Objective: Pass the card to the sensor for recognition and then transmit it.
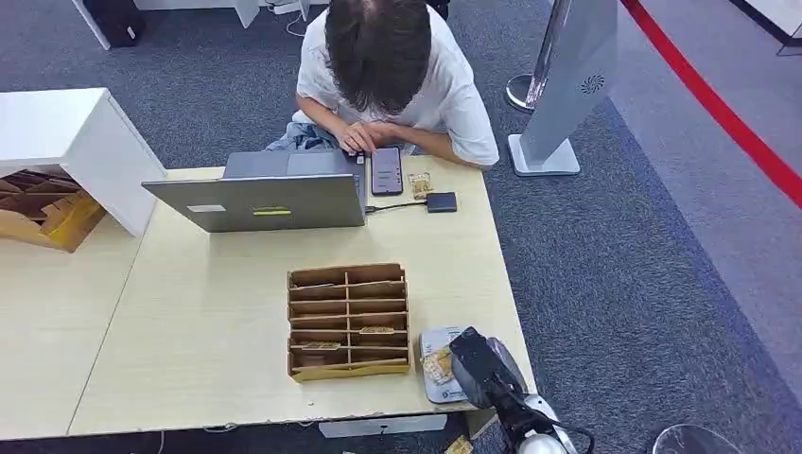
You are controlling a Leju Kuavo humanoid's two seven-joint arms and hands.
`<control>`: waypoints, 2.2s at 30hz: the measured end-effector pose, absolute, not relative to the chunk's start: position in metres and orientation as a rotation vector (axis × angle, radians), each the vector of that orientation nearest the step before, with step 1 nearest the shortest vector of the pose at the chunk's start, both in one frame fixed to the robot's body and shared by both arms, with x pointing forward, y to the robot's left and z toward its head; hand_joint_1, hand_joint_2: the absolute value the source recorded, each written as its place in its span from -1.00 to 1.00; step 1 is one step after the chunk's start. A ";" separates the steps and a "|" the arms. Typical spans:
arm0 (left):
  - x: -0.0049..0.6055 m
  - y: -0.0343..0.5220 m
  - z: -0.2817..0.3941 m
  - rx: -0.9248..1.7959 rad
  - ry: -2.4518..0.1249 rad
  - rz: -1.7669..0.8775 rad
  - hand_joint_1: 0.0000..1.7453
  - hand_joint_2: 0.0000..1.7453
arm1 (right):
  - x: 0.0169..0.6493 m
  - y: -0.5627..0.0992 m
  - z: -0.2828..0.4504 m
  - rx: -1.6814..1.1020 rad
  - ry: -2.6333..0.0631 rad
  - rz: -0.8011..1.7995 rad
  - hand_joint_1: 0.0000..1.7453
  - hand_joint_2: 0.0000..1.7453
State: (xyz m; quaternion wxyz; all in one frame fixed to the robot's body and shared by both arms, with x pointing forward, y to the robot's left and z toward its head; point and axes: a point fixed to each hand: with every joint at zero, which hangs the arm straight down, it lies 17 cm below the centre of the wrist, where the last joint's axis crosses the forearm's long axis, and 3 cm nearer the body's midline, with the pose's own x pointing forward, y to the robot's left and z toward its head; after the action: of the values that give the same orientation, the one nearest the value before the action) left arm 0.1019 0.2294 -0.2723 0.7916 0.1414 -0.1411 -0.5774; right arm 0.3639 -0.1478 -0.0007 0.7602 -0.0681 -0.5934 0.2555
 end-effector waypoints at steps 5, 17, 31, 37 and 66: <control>0.102 0.229 -0.272 0.305 -0.304 -1.242 -1.00 -1.00 | 0.366 -0.151 -0.002 -0.185 -1.285 0.568 1.00 1.00; 0.101 0.230 -0.272 0.306 -0.300 -1.236 -1.00 -1.00 | 0.367 -0.153 -0.001 -0.231 -1.280 0.587 1.00 1.00; 0.101 0.230 -0.272 0.309 -0.300 -1.235 -1.00 -1.00 | 0.370 -0.158 -0.002 -0.329 -1.262 0.646 1.00 1.00; 0.101 0.228 -0.272 0.309 -0.301 -1.236 -1.00 -1.00 | 0.371 -0.158 -0.003 -0.345 -1.253 0.657 1.00 1.00; 0.102 0.228 -0.272 0.319 -0.290 -1.237 -1.00 -1.00 | 0.372 -0.155 -0.005 -0.377 -1.247 0.694 1.00 1.00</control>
State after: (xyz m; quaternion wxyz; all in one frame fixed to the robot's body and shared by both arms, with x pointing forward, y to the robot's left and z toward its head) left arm 0.1017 0.2283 -0.2717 0.7930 0.1486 -0.1348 -0.5753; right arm 0.3720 -0.1549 -0.0047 0.7397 -0.1719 -0.5684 0.3165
